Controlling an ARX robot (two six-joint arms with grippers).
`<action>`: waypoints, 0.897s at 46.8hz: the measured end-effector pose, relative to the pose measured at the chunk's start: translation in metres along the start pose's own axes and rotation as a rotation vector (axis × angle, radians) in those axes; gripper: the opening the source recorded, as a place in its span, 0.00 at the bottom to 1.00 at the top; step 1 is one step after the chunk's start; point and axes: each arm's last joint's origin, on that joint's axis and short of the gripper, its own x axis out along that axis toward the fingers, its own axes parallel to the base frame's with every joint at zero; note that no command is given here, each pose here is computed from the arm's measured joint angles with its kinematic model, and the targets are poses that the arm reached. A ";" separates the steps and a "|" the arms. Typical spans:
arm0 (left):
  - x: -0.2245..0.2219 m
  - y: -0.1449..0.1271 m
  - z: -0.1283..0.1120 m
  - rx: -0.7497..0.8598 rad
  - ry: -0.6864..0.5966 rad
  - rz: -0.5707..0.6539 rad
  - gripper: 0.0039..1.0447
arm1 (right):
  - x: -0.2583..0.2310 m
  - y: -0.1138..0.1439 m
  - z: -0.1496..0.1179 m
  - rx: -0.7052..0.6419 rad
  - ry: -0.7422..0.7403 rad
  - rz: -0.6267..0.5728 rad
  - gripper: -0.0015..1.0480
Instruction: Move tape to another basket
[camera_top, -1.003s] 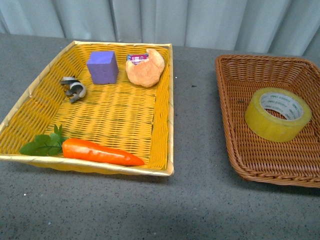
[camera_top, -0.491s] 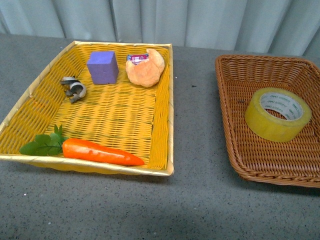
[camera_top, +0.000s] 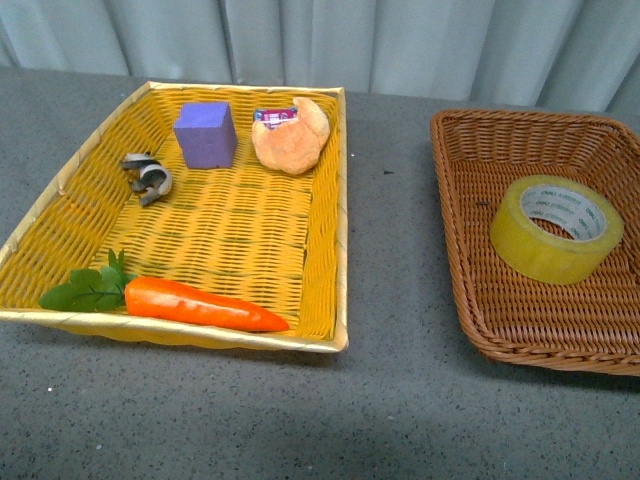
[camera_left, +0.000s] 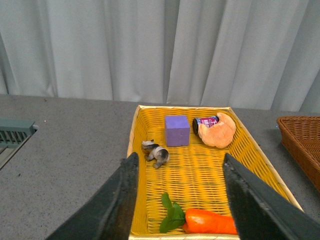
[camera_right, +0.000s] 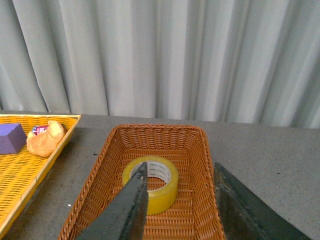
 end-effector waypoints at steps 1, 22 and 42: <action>0.000 0.000 0.000 0.000 0.000 0.000 0.52 | 0.000 0.000 0.000 0.000 0.000 0.000 0.41; 0.000 0.000 0.000 0.001 0.000 0.000 0.94 | 0.000 0.000 0.000 0.001 0.000 0.000 0.91; 0.000 0.000 0.000 0.001 0.000 0.000 0.94 | 0.000 0.000 0.000 0.000 0.000 0.000 0.91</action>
